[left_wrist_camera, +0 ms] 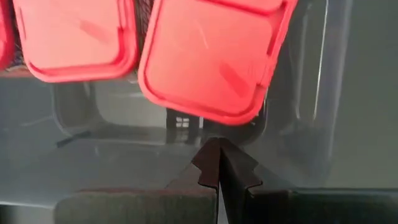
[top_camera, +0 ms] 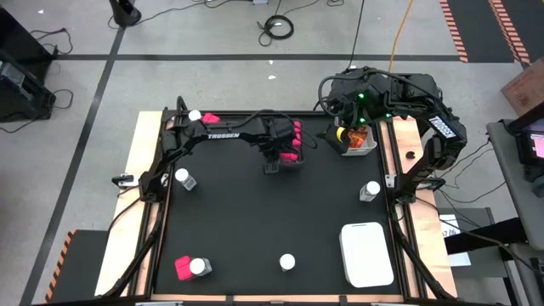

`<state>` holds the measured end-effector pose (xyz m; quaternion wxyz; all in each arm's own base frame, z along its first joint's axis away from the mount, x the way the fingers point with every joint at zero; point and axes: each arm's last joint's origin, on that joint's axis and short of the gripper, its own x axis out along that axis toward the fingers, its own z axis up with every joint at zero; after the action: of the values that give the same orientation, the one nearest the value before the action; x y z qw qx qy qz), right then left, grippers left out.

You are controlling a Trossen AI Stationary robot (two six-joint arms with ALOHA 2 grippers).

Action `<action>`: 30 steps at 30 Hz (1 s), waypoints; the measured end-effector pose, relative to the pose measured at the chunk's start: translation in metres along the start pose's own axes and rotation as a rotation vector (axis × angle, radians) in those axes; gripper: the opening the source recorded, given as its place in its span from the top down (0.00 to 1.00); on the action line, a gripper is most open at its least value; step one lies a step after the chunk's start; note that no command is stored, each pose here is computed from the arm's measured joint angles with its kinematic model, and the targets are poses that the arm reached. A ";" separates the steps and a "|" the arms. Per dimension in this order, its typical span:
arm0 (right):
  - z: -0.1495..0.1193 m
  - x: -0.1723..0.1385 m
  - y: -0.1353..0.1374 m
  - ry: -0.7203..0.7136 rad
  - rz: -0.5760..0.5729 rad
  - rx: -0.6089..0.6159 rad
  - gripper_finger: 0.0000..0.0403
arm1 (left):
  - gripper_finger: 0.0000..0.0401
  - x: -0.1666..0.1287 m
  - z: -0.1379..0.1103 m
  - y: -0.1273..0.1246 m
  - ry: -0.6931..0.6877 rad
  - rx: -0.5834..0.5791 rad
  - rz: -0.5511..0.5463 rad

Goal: Sort spices by type
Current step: Adjust the red seasoning cans in the black transparent bin, then put the red seasoning can into the black transparent bin

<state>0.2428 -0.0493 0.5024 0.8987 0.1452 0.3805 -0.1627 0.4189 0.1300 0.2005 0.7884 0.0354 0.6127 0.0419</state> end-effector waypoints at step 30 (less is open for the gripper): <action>0.003 0.002 0.001 -0.025 0.006 -0.010 0.14 | 0.99 -0.011 0.013 -0.018 -0.117 0.101 -0.050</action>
<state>0.2465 -0.0500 0.5035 0.9047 0.1399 0.3694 -0.1598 0.4287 0.1109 0.2126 0.8210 0.0622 0.5675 -0.0110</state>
